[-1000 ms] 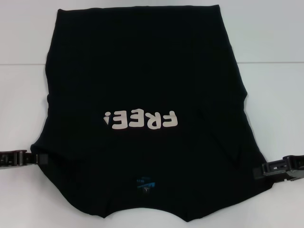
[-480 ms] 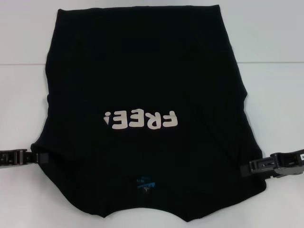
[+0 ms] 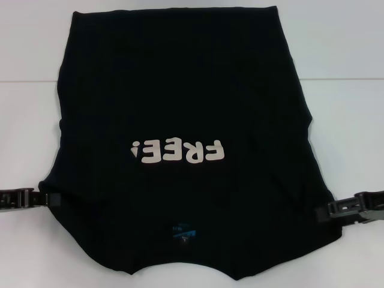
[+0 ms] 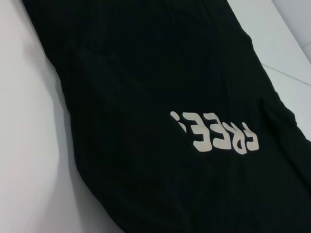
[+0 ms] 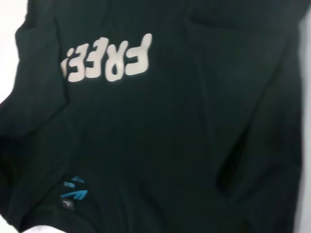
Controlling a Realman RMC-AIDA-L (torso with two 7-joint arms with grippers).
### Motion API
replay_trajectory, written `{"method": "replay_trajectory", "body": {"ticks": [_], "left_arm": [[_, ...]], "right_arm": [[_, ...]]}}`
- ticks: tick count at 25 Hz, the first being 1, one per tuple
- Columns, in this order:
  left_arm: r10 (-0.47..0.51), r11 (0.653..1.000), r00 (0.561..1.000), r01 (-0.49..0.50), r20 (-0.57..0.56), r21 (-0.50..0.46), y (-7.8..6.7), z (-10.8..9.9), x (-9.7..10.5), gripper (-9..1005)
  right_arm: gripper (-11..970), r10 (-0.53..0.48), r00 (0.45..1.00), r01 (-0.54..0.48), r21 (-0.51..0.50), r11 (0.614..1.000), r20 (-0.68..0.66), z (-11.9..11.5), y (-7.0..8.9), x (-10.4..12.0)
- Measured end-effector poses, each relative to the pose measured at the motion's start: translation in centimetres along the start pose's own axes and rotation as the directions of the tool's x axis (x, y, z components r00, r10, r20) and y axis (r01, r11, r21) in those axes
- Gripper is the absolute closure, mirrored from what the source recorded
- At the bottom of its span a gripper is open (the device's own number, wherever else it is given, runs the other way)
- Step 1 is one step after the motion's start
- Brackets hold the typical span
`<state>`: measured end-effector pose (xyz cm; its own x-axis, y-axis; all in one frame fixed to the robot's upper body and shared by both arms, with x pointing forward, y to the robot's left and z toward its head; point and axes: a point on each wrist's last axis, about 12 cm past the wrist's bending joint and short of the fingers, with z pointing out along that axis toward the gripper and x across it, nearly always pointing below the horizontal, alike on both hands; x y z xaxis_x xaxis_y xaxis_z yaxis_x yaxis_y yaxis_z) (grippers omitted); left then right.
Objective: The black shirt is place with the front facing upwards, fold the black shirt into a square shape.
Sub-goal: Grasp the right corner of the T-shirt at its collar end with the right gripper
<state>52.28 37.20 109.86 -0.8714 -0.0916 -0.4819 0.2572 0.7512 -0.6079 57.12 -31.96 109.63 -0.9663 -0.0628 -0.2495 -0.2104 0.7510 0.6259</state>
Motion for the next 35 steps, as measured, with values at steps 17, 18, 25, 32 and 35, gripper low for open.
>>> {"method": "replay_trajectory", "body": {"ticks": [17, 18, 25, 32, 35], "left_arm": [[0.003, 1.0, 1.0, -0.003, 0.003, 0.002, -0.1, 0.0, -0.1, 963], [0.002, 1.0, 1.0, -0.002, 0.003, 0.002, -0.1, 0.0, -0.1, 963], [0.003, 1.0, 1.0, -0.003, 0.003, 0.002, -0.1, 0.0, -0.1, 963], [0.003, 1.0, 1.0, -0.003, 0.003, 0.002, -0.1, 0.0, -0.1, 964], [0.003, 1.0, 1.0, -0.003, 0.003, 0.002, -0.1, 0.0, -0.1, 964]], "right_arm": [[27, -0.002, 1.0, 0.003, 0.031, 1.0, -0.02, 0.3, -0.4, 0.4], [27, -0.003, 1.0, 0.004, 0.029, 1.0, -0.02, 0.4, -0.3, 0.4], [28, -0.006, 1.0, 0.007, 0.032, 0.999, -0.018, 0.5, -0.3, 0.4], [34, -0.01, 1.0, 0.011, 0.037, 0.999, -0.02, 0.6, -0.3, 0.3], [39, -0.013, 1.0, 0.014, 0.04, 0.999, -0.024, 0.6, -0.3, 0.3]]}}
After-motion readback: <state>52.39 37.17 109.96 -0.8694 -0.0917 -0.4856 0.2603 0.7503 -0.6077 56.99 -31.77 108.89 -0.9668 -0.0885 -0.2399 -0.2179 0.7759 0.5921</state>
